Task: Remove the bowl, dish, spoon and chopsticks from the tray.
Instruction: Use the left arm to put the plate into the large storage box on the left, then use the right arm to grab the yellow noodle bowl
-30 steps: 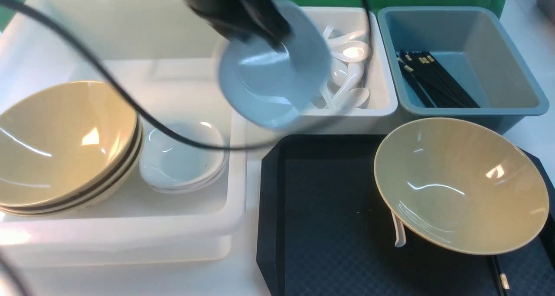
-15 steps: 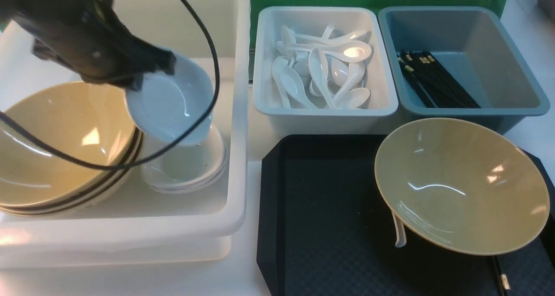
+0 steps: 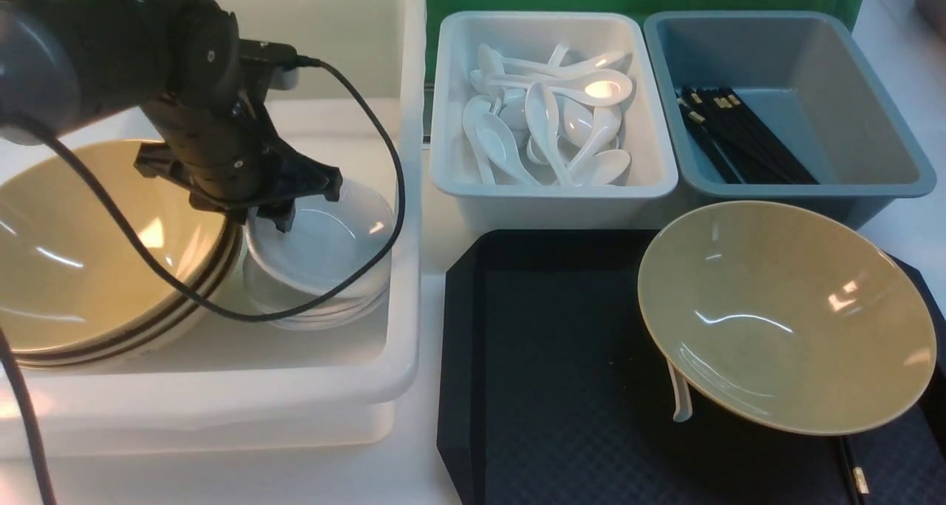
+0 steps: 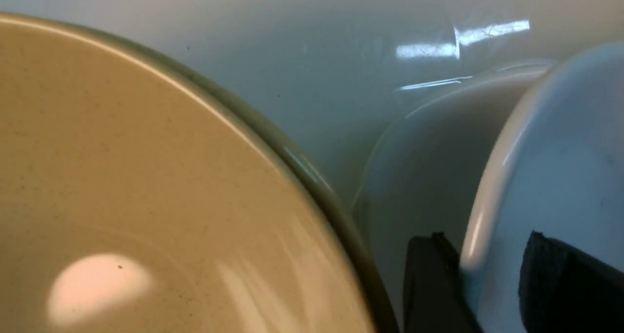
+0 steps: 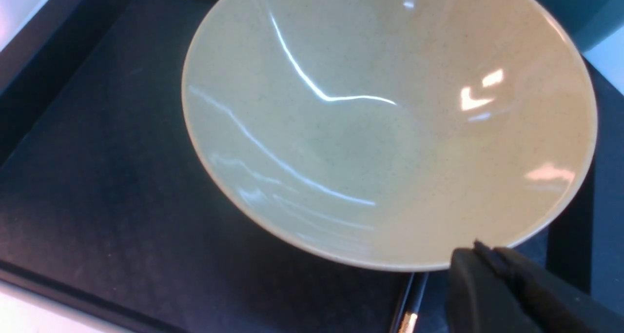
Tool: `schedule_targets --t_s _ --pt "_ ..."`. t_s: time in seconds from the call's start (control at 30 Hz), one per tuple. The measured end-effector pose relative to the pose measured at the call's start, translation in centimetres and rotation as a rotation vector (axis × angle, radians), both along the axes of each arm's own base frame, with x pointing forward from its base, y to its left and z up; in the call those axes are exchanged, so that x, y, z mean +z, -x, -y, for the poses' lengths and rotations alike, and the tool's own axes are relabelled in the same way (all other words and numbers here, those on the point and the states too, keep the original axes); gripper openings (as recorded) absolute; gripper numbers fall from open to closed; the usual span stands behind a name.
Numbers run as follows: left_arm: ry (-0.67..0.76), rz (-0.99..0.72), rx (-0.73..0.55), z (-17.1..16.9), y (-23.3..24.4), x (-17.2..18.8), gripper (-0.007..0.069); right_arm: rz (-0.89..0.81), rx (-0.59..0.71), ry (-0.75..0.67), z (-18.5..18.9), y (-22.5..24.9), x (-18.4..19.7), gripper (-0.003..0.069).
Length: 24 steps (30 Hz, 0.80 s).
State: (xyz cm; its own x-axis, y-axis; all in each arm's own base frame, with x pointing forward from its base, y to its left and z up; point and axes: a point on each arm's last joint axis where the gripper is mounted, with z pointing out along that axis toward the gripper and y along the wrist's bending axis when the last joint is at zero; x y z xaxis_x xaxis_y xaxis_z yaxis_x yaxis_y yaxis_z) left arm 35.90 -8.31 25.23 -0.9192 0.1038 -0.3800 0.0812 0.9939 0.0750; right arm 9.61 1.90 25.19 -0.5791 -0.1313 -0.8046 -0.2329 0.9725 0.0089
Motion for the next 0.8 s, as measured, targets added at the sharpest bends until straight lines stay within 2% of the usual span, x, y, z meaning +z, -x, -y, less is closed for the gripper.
schedule_targets --t_s 0.13,0.2,0.33,0.5,0.6,0.67,0.73,0.8 --pt "-0.005 0.001 0.000 -0.1 0.5 0.7 0.0381 -0.001 -0.004 -0.006 0.0 0.0 0.0 0.0045" --pt "-0.005 0.020 -0.003 -0.3 1.0 1.8 0.0416 -0.001 -0.007 -0.009 0.0 0.0 0.0 0.0045" --pt "-0.018 0.100 -0.005 -1.0 2.5 5.0 0.0435 -0.003 -0.015 -0.020 0.0 0.0 0.0 0.0045" --pt "-0.005 0.215 -0.026 -1.7 4.8 9.0 0.0418 -0.001 -0.025 -0.031 0.0 -0.1 0.0 0.0046" --pt "0.028 0.338 -0.068 -2.2 7.7 12.7 0.0360 -0.042 -0.065 -0.082 0.0 -0.4 -0.2 0.0065" --pt "0.063 0.430 -0.094 -2.6 9.8 15.0 0.0305 -0.131 -0.073 -0.100 -0.2 -1.1 -0.3 0.0094" --pt "0.095 0.510 -0.120 -2.8 11.7 16.4 0.0242 -0.218 -0.079 -0.107 -0.3 -1.9 0.0 0.0143" --pt "0.146 0.632 -0.158 -3.3 15.4 17.7 0.0132 -0.306 -0.077 -0.100 -0.5 -4.0 1.2 0.0256"
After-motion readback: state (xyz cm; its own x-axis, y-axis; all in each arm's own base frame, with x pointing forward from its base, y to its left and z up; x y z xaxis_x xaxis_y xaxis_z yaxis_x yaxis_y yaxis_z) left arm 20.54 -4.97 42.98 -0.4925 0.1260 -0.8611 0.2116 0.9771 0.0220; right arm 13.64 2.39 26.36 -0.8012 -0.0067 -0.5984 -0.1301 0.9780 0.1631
